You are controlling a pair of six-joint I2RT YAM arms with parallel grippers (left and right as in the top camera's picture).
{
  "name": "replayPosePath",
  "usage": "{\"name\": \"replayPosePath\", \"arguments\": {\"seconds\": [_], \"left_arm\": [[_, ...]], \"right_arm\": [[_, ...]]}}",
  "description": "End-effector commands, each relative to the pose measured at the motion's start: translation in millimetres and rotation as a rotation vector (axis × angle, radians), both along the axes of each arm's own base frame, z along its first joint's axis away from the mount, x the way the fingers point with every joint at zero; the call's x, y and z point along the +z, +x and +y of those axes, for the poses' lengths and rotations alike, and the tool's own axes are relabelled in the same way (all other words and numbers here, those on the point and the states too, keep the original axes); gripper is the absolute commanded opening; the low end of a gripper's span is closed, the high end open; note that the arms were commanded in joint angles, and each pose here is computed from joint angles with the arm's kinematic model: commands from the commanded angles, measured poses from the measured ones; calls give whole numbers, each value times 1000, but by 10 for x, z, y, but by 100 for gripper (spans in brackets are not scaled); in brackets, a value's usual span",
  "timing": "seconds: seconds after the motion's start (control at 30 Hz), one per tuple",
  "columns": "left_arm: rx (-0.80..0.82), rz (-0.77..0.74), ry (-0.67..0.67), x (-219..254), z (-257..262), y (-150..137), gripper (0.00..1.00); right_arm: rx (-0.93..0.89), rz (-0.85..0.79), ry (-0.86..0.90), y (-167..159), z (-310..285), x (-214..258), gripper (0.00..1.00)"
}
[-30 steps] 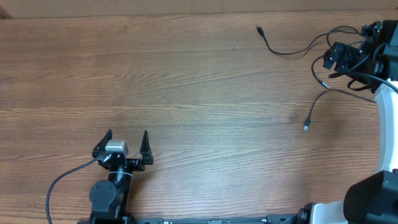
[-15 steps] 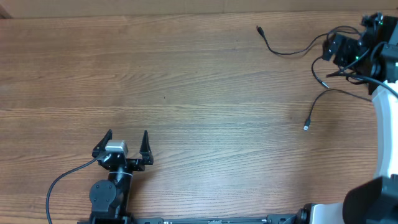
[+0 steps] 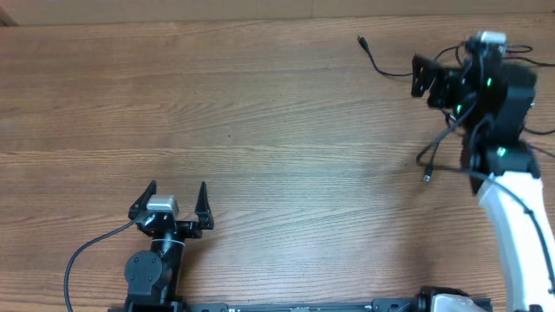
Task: Untangle cables
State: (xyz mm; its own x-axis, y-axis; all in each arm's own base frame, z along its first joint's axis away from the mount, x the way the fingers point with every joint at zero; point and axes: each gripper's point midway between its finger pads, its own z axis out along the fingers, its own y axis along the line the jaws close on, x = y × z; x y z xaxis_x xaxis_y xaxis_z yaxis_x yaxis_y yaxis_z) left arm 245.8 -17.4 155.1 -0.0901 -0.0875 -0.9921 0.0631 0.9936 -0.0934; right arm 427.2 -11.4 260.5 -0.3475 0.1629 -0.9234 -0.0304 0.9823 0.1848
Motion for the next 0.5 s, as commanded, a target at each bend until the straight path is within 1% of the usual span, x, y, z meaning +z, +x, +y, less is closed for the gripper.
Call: {"name": "replayPosePath", "arguments": {"seconds": [0.0, 0.07, 0.1, 0.3, 0.47], "left_arm": [[21, -9, 31, 7, 50, 0, 100], [21, -9, 31, 7, 50, 0, 100], [21, -9, 31, 7, 50, 0, 99], [21, -9, 31, 7, 50, 0, 100], [21, -9, 31, 7, 50, 0, 100]], "right_arm": [[-1, -55, 13, -196, 37, -50, 100], [-1, -94, 8, -320, 49, -95, 100], [-11, -288, -12, -781, 74, -145, 100], [-11, -379, -19, -1114, 107, -333, 100], [-11, -396, -20, -1348, 130, -586, 100]]}}
